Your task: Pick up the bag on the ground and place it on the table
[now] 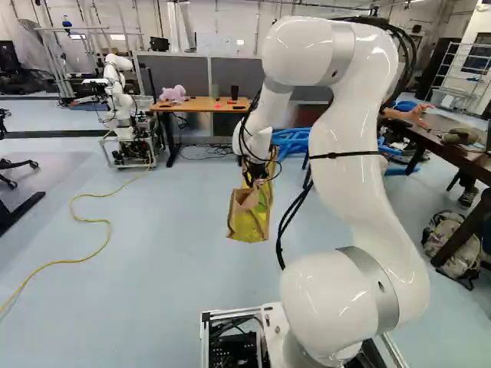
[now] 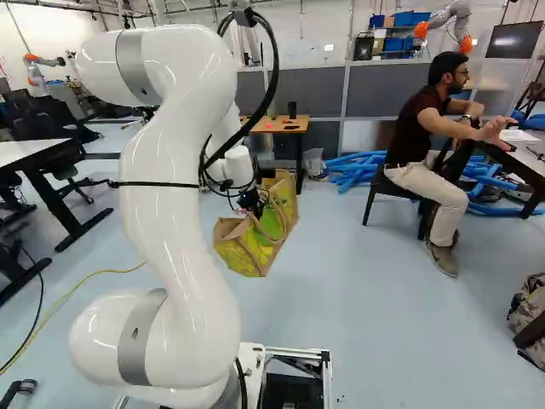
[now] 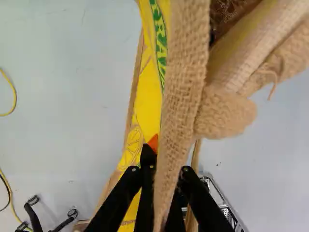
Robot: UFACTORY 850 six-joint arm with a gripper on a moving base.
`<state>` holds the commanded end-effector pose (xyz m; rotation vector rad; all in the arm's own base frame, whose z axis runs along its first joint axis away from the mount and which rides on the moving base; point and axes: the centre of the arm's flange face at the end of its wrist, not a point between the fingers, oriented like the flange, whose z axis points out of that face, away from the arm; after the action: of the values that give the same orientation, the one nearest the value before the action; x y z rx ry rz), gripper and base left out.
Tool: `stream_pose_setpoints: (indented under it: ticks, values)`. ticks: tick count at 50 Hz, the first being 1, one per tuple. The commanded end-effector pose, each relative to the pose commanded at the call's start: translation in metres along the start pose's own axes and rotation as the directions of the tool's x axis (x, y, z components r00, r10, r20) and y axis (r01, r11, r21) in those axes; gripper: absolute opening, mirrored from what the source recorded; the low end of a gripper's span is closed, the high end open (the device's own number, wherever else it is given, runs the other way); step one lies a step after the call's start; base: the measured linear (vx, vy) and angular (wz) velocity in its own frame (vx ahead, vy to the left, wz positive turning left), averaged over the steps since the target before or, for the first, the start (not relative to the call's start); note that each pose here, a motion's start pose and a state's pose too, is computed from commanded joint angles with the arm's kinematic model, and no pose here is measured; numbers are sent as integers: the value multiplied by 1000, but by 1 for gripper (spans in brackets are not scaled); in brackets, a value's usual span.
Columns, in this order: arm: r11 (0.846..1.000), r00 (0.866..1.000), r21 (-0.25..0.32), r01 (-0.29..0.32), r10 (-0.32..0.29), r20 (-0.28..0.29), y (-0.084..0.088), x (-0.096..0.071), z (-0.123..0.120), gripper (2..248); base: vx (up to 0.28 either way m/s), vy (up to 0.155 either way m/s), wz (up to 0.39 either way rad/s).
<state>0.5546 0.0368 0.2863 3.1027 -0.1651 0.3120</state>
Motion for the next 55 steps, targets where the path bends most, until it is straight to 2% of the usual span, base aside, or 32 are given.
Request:
stream_pose_setpoints:
  ticks: [34,55]
  values:
    - [994,995,-52,100,-100,4,9,-11,-52,22,0,0,0]
    - [991,994,-78,109,-108,23,14,-21,-84,22,0,0,0]
